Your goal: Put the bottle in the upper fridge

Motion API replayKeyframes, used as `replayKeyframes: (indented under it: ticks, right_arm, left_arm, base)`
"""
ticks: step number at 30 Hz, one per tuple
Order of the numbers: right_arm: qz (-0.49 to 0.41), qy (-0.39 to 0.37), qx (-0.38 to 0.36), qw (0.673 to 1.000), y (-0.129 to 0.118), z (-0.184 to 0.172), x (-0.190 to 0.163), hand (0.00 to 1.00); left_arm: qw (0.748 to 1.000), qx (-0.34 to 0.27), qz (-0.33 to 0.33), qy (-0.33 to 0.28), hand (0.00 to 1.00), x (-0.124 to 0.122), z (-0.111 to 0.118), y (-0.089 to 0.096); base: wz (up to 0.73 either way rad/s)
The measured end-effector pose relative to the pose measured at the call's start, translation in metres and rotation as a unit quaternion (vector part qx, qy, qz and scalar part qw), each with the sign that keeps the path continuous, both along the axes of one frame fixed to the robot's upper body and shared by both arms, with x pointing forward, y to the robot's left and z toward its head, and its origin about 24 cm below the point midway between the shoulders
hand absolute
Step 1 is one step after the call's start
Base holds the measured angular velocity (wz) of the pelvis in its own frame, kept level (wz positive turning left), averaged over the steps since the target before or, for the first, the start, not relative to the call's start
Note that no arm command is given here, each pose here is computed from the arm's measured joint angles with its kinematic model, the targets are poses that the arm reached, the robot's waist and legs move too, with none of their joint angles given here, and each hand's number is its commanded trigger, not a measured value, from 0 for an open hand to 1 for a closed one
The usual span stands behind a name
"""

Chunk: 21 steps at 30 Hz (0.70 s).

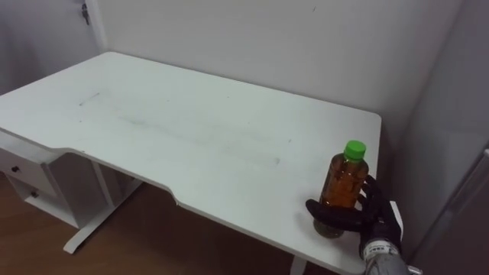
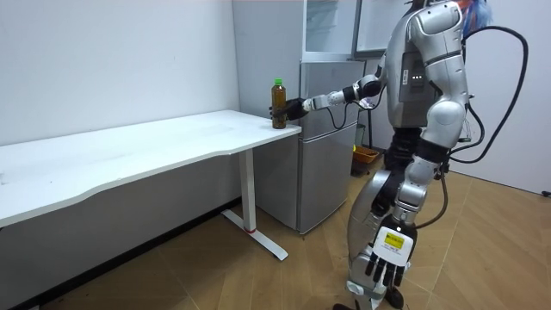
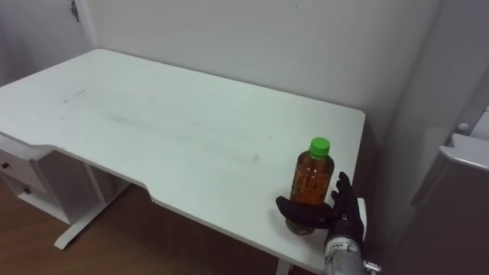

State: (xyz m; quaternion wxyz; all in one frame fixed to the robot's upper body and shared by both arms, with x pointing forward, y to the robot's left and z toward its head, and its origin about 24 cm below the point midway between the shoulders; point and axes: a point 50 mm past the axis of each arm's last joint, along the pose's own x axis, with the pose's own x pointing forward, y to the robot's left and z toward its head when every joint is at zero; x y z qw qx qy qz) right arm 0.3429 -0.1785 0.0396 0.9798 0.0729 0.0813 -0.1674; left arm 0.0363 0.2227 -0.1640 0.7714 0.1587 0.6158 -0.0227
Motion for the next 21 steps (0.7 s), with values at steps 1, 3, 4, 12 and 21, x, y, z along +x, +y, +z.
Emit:
replayKeyframes:
  ticks: [1,3,4,12,21]
  right_arm:
    - [0.000,0.000,0.000,1.000,0.0000,0.0000,0.0000,1.00]
    - [-0.002,0.000,0.000,1.000,-0.0001,0.0000,0.0000,1.00]
    - [-0.003,0.002,0.003,1.000,-0.0001,-0.0004,-0.0001,1.00]
    - [0.000,0.006,0.006,1.000,0.0018,-0.0019,-0.0001,1.00]
    - [0.007,0.014,0.012,1.000,0.0005,-0.0063,-0.0008,1.00]
  left_arm:
    - [1.000,0.000,0.000,0.000,0.00,0.0000,0.0000,0.0000]
    - [1.000,0.000,0.000,0.000,0.00,0.0000,0.0000,0.0000]
    - [1.000,0.000,0.000,0.000,0.00,0.0000,0.0000,0.0000]
    - [1.000,0.000,0.000,-0.001,0.00,0.0003,0.0001,0.0002]
    - [1.000,-0.003,-0.004,-0.003,0.00,0.0005,0.0000,-0.0011]
  base:
    - [0.00]
    - [0.00]
    - [0.00]
    - [0.00]
    - [0.00]
